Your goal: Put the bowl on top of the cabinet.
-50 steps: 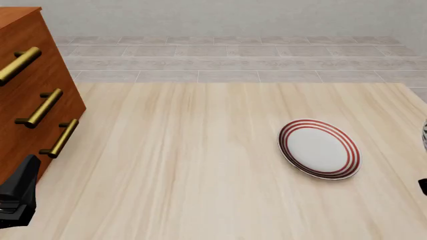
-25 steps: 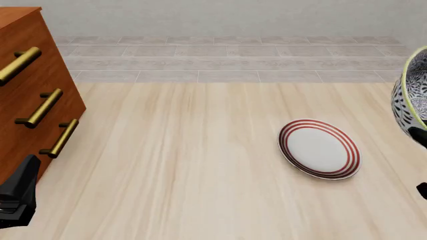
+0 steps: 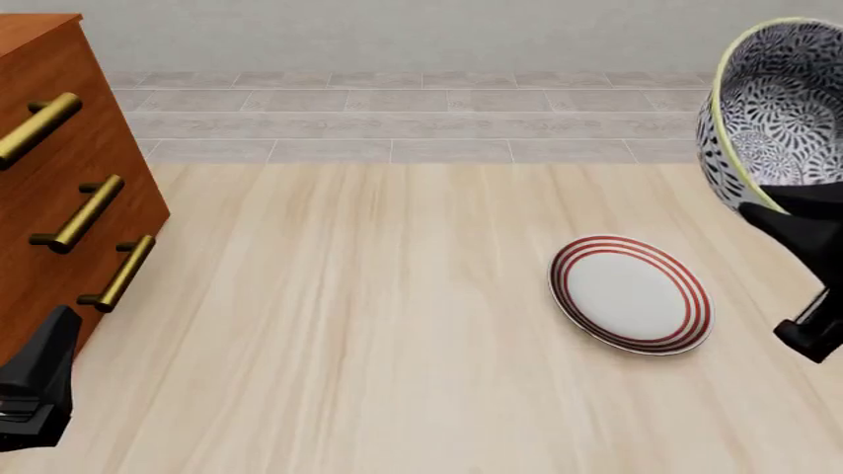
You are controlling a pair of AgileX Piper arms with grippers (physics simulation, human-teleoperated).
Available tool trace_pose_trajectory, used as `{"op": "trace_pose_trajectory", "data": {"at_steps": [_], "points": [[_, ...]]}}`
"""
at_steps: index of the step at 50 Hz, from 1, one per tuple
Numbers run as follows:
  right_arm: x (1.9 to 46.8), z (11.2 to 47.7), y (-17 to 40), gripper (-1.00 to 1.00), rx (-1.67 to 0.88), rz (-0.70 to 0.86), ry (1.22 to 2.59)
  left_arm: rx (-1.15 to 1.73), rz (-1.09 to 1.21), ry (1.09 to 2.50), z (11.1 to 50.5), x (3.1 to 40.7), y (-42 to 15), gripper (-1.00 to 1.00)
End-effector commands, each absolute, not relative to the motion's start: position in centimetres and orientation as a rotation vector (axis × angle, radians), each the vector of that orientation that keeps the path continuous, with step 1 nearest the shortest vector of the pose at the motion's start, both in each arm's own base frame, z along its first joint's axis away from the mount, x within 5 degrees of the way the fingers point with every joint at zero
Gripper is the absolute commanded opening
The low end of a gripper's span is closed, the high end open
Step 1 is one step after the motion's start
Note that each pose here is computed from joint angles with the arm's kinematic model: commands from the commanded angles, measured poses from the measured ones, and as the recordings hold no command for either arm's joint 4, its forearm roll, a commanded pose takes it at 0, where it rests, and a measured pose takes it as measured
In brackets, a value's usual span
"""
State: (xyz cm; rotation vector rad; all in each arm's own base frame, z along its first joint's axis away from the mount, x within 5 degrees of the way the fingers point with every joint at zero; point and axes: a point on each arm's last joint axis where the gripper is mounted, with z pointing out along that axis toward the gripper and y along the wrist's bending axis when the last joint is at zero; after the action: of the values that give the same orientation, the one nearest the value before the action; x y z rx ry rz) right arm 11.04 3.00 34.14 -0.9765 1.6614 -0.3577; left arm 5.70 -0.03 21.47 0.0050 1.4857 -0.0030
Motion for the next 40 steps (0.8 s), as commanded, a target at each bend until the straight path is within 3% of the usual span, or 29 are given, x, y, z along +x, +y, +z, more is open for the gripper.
{"op": "trace_pose_trajectory", "data": {"at_steps": [1, 16, 37, 39, 40], "points": [[12.3, 34.6, 4.3, -1.00, -1.055, -0.352, 1.574, 0.005, -0.004, 1.486, 21.4, 5.7, 0.0, 1.00], [13.5, 32.4, 6.3, -1.00, -1.234, -0.357, 1.469, 0.004, -0.005, 1.486, 21.4, 5.7, 0.0, 1.00], [14.9, 31.3, 7.9, -1.00, -1.299, -0.333, 1.437, 0.041, -0.041, 1.488, 21.4, 5.7, -0.3, 1.00], [15.0, 31.2, 7.9, -1.00, -1.305, -0.336, 1.437, 0.032, -0.069, 1.543, 21.3, 6.8, -0.4, 1.00], [15.0, 31.2, 8.1, -1.00, -1.308, -0.331, 1.431, 0.024, -0.066, 1.498, 22.1, 6.1, -0.4, 1.00]]}}
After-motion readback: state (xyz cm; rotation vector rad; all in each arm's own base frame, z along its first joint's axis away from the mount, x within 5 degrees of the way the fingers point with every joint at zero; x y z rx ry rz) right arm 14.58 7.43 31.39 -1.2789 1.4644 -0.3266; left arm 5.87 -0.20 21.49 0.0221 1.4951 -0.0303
